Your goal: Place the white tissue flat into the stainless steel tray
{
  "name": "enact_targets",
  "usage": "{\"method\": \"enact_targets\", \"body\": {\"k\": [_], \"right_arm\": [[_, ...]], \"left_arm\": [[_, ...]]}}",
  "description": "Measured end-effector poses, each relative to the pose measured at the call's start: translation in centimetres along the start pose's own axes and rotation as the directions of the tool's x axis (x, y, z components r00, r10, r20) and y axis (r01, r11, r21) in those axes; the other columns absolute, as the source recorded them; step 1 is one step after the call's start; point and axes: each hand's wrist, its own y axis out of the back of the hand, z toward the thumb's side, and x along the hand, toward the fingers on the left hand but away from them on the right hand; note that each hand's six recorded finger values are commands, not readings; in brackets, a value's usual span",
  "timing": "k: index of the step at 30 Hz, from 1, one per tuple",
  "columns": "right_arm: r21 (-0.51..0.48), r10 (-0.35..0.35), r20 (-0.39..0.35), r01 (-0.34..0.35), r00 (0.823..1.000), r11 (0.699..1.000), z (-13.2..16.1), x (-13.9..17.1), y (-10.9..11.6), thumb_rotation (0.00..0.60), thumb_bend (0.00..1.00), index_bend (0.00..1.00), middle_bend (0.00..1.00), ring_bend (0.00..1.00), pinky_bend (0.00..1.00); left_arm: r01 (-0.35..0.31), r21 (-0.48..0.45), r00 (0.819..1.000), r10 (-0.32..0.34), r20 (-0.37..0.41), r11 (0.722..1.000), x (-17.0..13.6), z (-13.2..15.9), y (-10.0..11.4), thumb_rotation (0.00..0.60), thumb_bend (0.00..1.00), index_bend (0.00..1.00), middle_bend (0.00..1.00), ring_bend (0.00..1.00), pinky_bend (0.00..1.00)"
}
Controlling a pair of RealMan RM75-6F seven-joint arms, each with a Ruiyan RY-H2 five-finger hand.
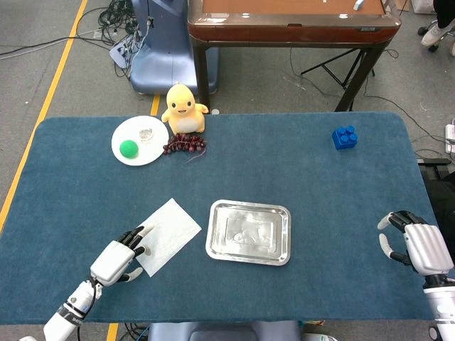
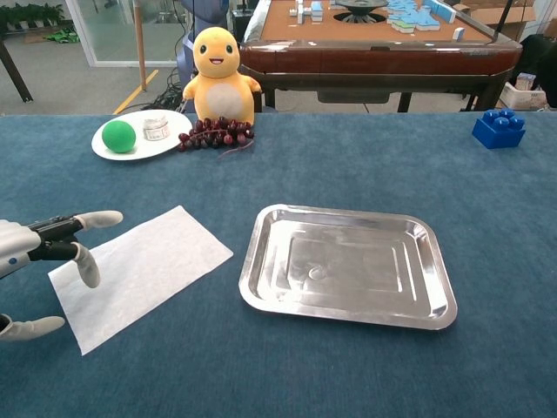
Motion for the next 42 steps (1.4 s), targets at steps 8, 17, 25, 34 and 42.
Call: {"method": "enact_targets", "body": {"k": [8,17,25,34,42], "right_arm": [[0.002,0.006,0.002,-0.006,1.0,1.0,0.0,-0.02,-0.11,0.6,0.46,0.48,0.41,0.27,0.37],[0.001,0.008,0.006,-0.008,1.0,1.0,-0.07,-0.05,-0.1,0.6,0.46,0.48,0.41,0.27,0.37],[0.002,0.01,0.008,-0.01,1.0,1.0,-0.09,-0.09,-0.14,0.6,0.46,0.48,0.42,0.27,0.37],[0.002,0.011,0.01,-0.011,1.0,1.0,-0.16,-0.12,-0.14,0.6,0.46,0.48,0.42,0.27,0.37],[0.003,0.014,0.01,-0.014,1.0,1.0,-0.15,-0.14,-0.18,0.6,0.46,0.48,0.42,0.27,0.37]], "left_arm": [[-0.007,0.019,1.0,0.007,-0.005,1.0,0.13,-0.13,-0.08,0.6,0.27,0.43,0.0,0.0,0.15],[-0.002,0.035,1.0,0.002,-0.013,0.999,0.09,-0.35,-0.3,0.6,0.26,0.45,0.0,0.0,0.15],[0.001,0.044,1.0,-0.001,-0.017,0.999,0.14,-0.51,-0.38,0.6,0.21,0.45,0.0,0.0,0.15],[0.009,0.069,1.0,-0.007,-0.025,0.998,0.28,-0.72,-0.68,0.6,0.21,0.45,0.0,0.0,0.15],[0.017,0.075,1.0,-0.015,-0.025,0.997,0.33,-0.7,-0.93,0.6,0.21,0.45,0.0,0.0,0.15]]}}
